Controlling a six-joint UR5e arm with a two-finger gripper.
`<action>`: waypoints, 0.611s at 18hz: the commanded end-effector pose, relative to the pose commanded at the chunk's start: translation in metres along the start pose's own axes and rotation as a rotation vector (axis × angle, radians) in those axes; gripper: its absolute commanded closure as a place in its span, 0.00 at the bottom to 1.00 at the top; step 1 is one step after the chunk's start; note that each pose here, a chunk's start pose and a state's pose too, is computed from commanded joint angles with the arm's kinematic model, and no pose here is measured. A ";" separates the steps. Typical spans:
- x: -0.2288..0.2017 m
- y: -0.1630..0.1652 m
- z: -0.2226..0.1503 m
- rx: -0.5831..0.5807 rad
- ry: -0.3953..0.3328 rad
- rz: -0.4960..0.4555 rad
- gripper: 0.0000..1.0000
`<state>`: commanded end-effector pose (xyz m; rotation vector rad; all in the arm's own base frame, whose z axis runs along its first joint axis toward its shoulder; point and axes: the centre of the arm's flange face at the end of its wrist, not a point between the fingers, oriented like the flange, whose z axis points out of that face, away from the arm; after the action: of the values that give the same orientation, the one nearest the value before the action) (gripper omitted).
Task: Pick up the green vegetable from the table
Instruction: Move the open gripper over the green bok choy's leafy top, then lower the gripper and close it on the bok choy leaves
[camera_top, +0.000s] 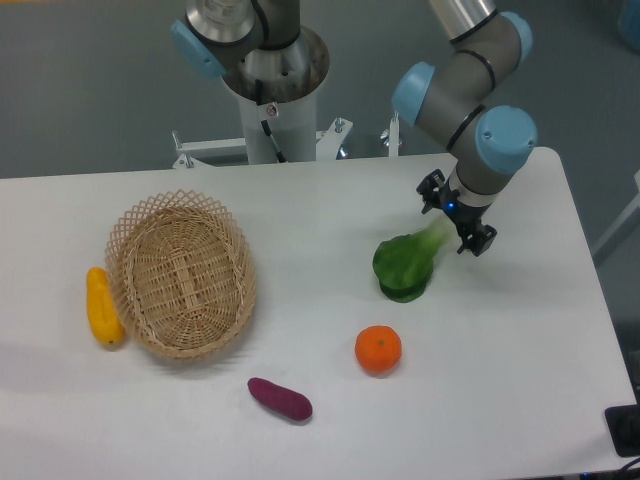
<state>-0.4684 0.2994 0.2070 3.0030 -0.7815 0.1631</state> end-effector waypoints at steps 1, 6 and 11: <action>0.002 -0.002 0.003 0.002 0.004 -0.003 0.00; 0.012 -0.004 0.019 -0.006 -0.033 -0.007 0.00; 0.013 -0.005 0.021 -0.007 -0.041 -0.012 0.10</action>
<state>-0.4523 0.2964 0.1876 3.0125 -0.7658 0.0986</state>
